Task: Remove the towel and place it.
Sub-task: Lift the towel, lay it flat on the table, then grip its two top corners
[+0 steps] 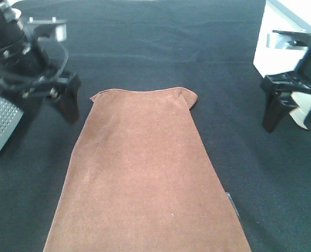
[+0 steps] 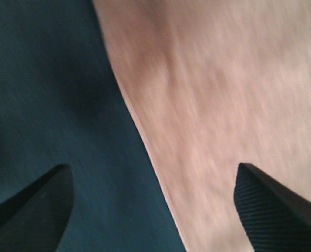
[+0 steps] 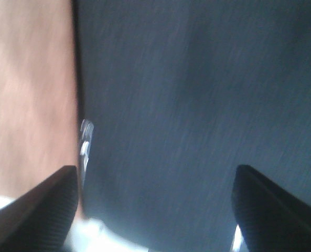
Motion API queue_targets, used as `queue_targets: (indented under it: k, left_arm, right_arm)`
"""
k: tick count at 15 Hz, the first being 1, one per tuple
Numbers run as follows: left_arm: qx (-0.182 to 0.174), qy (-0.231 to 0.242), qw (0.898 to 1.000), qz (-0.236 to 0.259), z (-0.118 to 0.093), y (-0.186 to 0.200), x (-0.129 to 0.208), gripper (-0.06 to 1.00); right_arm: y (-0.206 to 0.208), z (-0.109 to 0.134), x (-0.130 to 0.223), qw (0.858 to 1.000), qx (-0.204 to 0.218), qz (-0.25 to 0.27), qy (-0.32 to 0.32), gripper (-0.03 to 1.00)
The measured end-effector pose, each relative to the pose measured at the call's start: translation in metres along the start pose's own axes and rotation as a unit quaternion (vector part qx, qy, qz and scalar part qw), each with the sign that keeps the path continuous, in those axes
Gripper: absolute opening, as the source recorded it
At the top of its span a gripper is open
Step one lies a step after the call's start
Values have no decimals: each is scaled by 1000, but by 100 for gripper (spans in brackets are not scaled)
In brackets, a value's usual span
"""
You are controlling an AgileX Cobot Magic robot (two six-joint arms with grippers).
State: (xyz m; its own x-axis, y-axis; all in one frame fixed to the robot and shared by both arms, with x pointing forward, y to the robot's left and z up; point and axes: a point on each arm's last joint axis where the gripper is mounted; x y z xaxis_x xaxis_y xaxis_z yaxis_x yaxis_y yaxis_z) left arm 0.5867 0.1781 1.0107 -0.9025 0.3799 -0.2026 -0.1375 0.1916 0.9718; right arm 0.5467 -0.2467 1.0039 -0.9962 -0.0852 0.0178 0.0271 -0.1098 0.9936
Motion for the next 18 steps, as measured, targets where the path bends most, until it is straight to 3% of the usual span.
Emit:
queue_targets:
  k: [2, 7, 10, 14, 18]
  left_arm:
    - [-4, 20, 1000, -17, 21, -10, -25, 78]
    - [2, 40, 999, -29, 55, -56, -68, 78]
    - [7, 48, 998, -35, 65, -73, -81, 78]
    - [23, 86, 994, -58, 99, -94, -95, 78]
    - [54, 104, 991, -66, 106, -117, -96, 78]
  right_arm:
    - [0, 4, -27, 998, -19, -52, 4, 74]
    - [-17, 6, -98, 996, -43, -78, 32, 75]
    - [-26, -4, -122, 994, -67, -81, 14, 75]
    - [-58, -4, -165, 987, -136, -81, 18, 75]
    - [-102, -4, -184, 984, -163, -63, 21, 75]
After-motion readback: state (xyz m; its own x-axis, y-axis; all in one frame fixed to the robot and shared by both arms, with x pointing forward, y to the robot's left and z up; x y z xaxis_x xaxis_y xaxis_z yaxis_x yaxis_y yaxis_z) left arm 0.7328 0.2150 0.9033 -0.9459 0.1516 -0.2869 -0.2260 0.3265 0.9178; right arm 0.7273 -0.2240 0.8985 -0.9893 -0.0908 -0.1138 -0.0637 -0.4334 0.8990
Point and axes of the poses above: a point on each arm's last joint axis where the gripper is mounted, y pointing back along that axis away from the gripper, z along the wrist's bending axis when the last joint is at zero, x = y × z, and after that the axes turned 7 degrees about -y, right-handed
